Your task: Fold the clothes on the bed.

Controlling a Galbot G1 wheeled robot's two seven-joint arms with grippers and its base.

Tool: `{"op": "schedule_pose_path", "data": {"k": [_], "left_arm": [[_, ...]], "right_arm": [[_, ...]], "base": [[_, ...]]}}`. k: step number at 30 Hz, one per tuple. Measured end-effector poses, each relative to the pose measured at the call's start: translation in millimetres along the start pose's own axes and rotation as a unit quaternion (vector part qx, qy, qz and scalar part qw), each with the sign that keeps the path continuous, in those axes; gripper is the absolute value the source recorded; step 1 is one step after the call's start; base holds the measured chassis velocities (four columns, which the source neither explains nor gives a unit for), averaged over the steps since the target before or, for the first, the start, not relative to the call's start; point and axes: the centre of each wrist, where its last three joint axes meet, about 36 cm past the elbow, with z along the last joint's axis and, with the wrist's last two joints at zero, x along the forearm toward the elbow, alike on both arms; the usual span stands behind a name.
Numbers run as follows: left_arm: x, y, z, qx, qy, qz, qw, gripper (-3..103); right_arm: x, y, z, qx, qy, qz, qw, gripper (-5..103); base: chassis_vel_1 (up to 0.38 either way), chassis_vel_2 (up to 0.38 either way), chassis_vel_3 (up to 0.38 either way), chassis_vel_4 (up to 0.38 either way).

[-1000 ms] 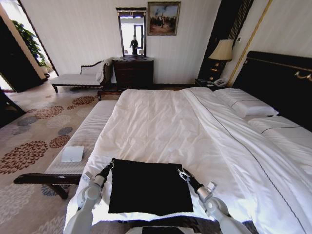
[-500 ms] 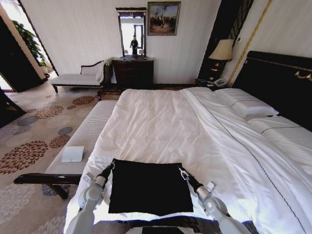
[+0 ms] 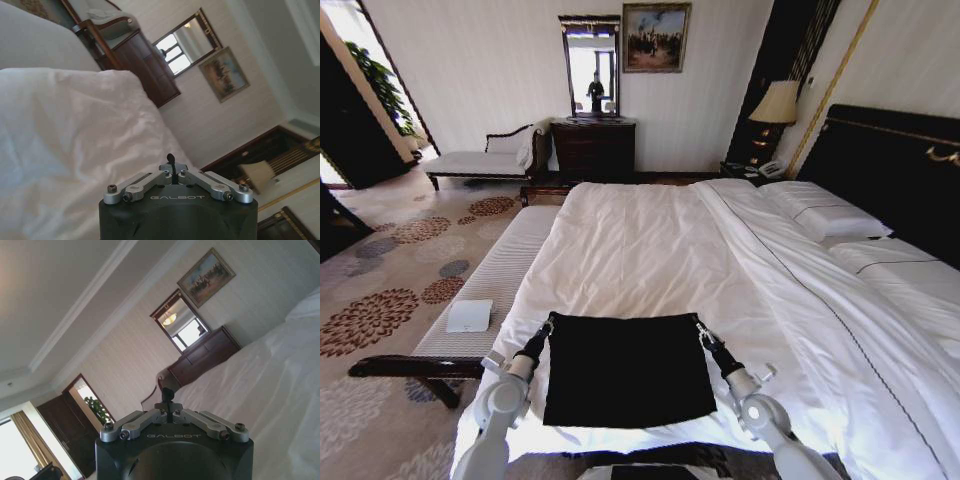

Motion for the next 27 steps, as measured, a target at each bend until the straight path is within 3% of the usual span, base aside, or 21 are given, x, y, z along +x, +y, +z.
{"op": "schedule_pose_path", "data": {"k": [3, 4, 8, 13, 24, 27], "left_arm": [[16.2, -31.8, -21.7, 0.016, -0.030, 0.048, 0.9983, 0], [16.2, -31.8, -21.7, 0.016, -0.030, 0.048, 0.9983, 0], [38.6, -62.2, -44.0, 0.000, -0.058, 0.084, 0.9948, 0], [54.7, -81.7, -46.9, -0.014, -0.060, 0.103, 0.9928, 0], [95.1, -118.5, -41.2, -0.030, -0.060, 0.108, 0.9919, 0], [107.1, -116.3, -39.7, -0.025, -0.051, 0.056, 0.9968, 0]], "right_arm": [[-2.0, 18.3, -18.8, -0.003, -0.040, -0.020, 0.999, 0], [-2.0, 18.3, -18.8, -0.003, -0.040, -0.020, 0.999, 0], [-14.8, 43.5, -47.8, -0.001, -0.082, -0.056, 0.995, 0], [-7.8, 76.8, -70.3, 0.013, -0.108, -0.089, 0.990, 0], [31.4, 116.5, -80.3, 0.067, -0.113, -0.071, 0.989, 0], [37.3, 146.4, -101.7, 0.090, -0.111, -0.024, 0.989, 0]], "base": [[0.000, 0.000, 0.000, 0.000], [0.000, 0.000, 0.000, 0.000], [0.000, 0.000, 0.000, 0.000], [0.000, 0.000, 0.000, 0.000], [0.000, 0.000, 0.000, 0.000], [0.000, 0.000, 0.000, 0.000]]}}
